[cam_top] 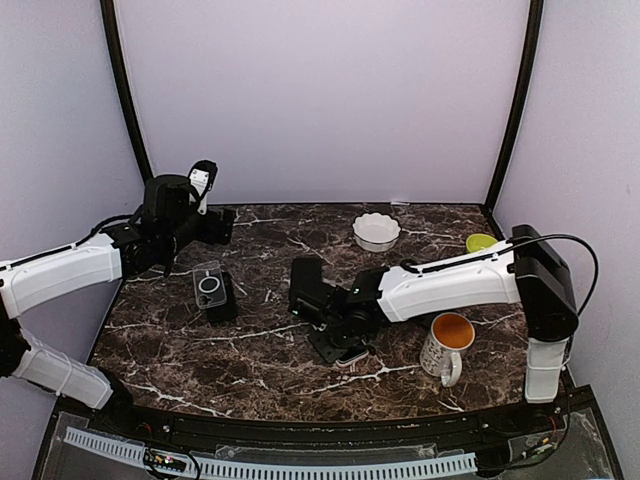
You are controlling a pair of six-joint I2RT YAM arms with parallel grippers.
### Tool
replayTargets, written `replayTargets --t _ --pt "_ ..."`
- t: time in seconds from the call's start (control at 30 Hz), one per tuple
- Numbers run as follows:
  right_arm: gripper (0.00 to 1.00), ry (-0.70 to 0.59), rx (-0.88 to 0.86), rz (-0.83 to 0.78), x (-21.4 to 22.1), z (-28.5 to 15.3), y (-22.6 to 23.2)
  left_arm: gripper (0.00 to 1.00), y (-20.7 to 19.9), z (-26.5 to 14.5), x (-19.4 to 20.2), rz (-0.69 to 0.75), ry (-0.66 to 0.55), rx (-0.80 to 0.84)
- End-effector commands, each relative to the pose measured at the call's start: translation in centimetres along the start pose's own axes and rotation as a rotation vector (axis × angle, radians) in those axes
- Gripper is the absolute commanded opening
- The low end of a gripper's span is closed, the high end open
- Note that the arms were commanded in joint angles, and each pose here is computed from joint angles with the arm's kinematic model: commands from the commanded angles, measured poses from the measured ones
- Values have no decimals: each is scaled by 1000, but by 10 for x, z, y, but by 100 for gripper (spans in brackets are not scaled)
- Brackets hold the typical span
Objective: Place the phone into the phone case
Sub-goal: Press the phone at the bottom left corner of the phone case.
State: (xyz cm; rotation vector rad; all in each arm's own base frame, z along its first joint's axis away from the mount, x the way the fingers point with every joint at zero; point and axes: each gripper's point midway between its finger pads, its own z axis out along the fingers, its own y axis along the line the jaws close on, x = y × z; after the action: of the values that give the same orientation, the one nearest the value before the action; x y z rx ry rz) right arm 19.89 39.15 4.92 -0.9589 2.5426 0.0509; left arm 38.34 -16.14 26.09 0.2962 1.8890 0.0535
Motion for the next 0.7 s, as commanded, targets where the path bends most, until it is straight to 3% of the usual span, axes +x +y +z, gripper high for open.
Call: replayTargets --t 0.0,0.23,0.43,0.53,0.67 --pt "16 49 38 -17 16 14 2 98 1 1 1 7 -4 -2" --pt "0 168 85 -44 58 42 -8 98 1 1 1 12 -1 -4" --pt "0 209 69 -38 71 45 -14 98 0 2 2 14 0 -1" --pt "0 179 -33 -8 54 35 -6 98 1 1 0 13 -5 -3" --pt "0 41 -134 28 1 -3 -4 98 1 1 1 14 -3 -5"
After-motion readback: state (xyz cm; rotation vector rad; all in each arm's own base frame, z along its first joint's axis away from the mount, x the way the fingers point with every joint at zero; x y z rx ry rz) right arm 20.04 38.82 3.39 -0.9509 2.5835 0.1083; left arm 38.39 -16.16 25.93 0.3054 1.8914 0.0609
